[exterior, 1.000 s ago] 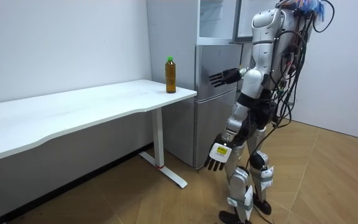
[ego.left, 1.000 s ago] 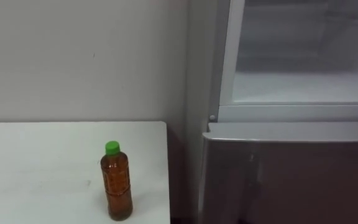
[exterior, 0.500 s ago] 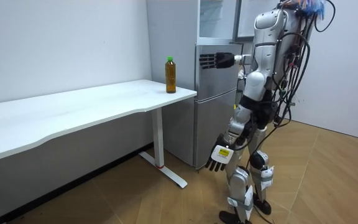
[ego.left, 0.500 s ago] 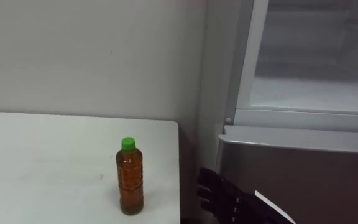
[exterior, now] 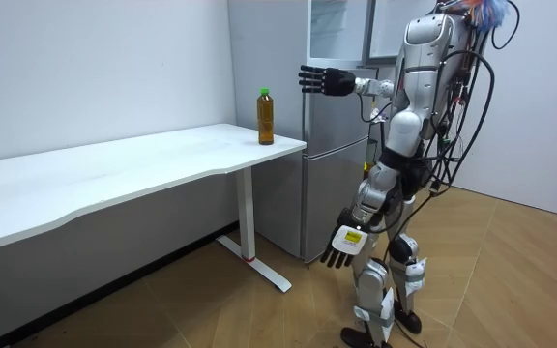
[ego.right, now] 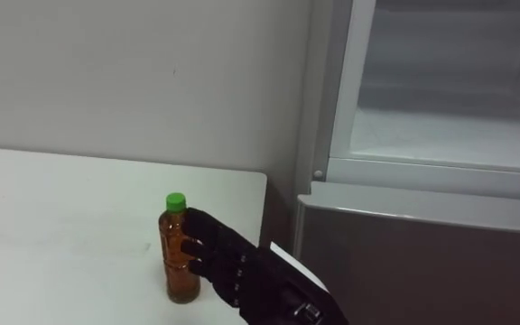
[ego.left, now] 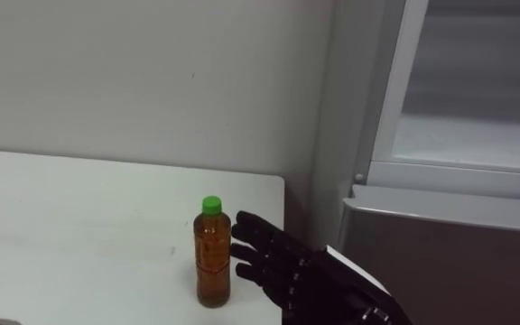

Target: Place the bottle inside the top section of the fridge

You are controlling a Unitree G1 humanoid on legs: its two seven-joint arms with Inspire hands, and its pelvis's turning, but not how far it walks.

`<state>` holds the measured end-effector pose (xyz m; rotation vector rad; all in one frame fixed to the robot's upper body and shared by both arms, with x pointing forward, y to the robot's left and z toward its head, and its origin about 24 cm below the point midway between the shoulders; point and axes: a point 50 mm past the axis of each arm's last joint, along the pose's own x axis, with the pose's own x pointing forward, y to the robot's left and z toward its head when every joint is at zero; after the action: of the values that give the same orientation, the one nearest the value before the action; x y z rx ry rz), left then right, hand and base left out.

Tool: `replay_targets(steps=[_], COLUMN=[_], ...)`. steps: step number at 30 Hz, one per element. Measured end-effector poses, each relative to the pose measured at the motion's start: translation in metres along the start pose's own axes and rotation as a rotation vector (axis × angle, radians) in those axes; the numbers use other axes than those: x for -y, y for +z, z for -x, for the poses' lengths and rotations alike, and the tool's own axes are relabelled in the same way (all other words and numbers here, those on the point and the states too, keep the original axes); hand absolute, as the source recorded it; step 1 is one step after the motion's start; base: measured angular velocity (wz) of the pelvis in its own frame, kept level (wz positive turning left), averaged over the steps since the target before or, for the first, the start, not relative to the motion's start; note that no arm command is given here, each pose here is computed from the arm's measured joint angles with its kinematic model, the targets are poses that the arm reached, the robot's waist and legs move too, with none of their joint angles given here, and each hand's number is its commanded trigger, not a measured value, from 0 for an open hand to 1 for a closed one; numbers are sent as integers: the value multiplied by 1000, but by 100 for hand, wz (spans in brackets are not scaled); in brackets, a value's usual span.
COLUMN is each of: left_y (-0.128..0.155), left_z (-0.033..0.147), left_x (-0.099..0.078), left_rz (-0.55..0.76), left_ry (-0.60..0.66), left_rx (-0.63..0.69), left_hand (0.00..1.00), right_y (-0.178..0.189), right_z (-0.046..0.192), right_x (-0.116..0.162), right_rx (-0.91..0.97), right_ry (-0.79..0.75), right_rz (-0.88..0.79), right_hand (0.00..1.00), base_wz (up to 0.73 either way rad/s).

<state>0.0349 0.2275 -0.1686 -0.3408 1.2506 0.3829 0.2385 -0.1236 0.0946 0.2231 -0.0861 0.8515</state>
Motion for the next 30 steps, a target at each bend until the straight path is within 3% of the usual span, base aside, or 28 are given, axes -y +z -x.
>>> replay_targets(steps=[12, 30], left_y=[4, 3], left_z=[-1, -1], left_x=[3, 6], left_rz=[-9, 4], left_ry=[2, 0], left_rx=[8, 16], left_hand=[0, 0], right_y=[-2, -24], right_z=[-2, 4], right_x=[4, 25], right_rx=[-3, -82], right_ry=[-98, -454], right_rz=[-12, -52], right_hand=[0, 0], base_wz=[4, 7])
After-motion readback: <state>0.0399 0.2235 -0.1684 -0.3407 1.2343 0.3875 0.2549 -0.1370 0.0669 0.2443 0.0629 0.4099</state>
